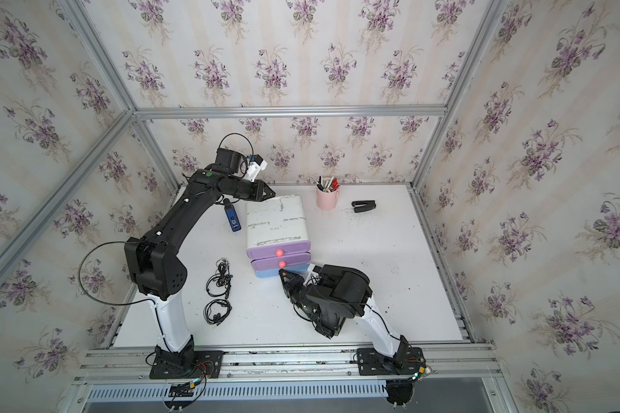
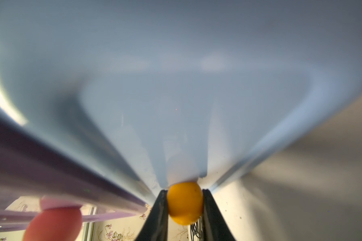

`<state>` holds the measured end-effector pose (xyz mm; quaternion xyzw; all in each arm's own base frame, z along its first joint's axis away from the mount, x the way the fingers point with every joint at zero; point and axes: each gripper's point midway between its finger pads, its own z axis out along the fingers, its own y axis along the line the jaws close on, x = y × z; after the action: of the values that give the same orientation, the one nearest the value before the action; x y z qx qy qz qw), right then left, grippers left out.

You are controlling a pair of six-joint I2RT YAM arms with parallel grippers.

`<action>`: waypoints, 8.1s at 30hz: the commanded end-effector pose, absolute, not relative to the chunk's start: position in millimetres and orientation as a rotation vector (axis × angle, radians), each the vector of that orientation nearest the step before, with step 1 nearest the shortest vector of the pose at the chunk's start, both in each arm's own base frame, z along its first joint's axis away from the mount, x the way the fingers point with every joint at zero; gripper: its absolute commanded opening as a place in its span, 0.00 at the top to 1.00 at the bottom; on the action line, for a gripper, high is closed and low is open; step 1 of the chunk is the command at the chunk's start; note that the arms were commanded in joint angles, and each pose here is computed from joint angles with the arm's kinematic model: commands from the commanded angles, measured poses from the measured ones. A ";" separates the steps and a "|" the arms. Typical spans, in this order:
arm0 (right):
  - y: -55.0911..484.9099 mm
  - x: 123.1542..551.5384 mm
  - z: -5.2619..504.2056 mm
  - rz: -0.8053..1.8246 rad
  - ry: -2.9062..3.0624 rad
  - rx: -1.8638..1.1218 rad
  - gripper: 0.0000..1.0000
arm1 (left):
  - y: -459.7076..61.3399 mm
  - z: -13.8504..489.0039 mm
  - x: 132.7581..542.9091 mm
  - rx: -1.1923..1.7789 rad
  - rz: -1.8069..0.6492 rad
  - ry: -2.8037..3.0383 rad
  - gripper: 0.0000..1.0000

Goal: Place the wired earphones into the drawer by color
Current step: Open the drawer in the storage box, then pick up the wired earphones from the center of the board.

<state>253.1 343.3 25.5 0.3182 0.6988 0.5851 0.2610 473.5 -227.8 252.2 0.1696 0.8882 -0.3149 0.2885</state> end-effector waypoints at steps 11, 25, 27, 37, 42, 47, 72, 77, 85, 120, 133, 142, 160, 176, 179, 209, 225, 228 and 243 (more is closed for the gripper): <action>332.5 252.2 31.2 1.651 1.816 0.900 0.85 | -223.0 272.3 461.8 0.415 -0.911 2.323 0.65; 333.3 252.1 29.7 1.654 1.820 0.904 0.85 | -232.6 265.9 444.5 0.424 -1.054 2.328 0.78; 333.8 252.2 29.8 1.656 1.820 0.904 0.85 | -230.7 258.8 446.5 0.416 -1.033 2.350 0.79; 329.6 248.0 26.5 1.644 1.844 0.900 0.88 | -219.4 228.0 459.7 0.378 -0.952 2.422 0.79; 327.2 242.3 23.9 1.638 1.863 0.903 0.89 | -210.1 212.5 462.4 0.341 -0.946 2.447 0.80; 329.0 236.0 20.2 1.638 1.880 0.905 0.90 | -206.4 201.1 461.8 0.330 -0.944 2.469 0.80; 322.7 203.7 18.0 1.646 1.924 0.958 0.92 | -202.8 189.7 463.1 0.318 -0.944 2.486 0.80; 320.5 189.4 24.0 1.667 1.928 0.970 0.92 | -202.1 190.8 463.2 0.315 -0.942 2.484 0.79; 319.1 164.5 33.1 1.710 1.928 1.026 0.92 | -201.4 191.6 463.9 0.311 -0.937 2.483 0.79; 306.7 128.2 75.4 1.805 1.919 1.052 0.42 | -209.3 294.7 454.2 0.298 -1.035 2.279 0.03; 310.3 124.8 138.8 1.524 2.142 0.653 0.39 | -173.4 395.3 368.2 0.298 -0.869 2.181 0.00; 224.4 191.6 235.6 1.001 2.220 0.336 0.39 | -86.7 278.7 224.1 -0.131 -0.492 2.530 0.01; 238.4 246.1 288.1 0.976 2.194 0.116 0.40 | -120.9 87.8 176.7 -0.183 -0.262 2.979 0.38; 245.9 247.4 278.6 1.024 2.194 0.115 0.41 | -110.2 33.2 184.2 -0.155 -0.015 3.065 0.41; 245.4 246.8 278.6 1.030 2.189 0.117 0.41 | -109.5 22.6 181.0 -0.153 0.001 3.092 0.44; 241.3 243.6 266.9 1.055 2.190 0.170 0.43 | -104.4 22.1 170.3 -0.118 -0.029 3.082 0.92; 245.6 242.4 266.0 1.082 2.191 0.160 0.42 | -124.3 109.7 164.1 -0.057 -0.354 2.954 0.94; 248.4 242.3 265.4 1.092 2.194 0.149 0.42 | -131.7 123.1 166.2 -0.055 -0.430 2.923 0.94; 279.1 221.9 355.1 1.337 1.955 -0.196 0.36 | -184.9 351.2 161.8 0.271 -1.116 2.175 0.91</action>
<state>229.3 271.4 334.1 -0.0295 0.7853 0.5011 0.3624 170.4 -169.0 307.9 0.0542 0.8826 -0.3604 0.2971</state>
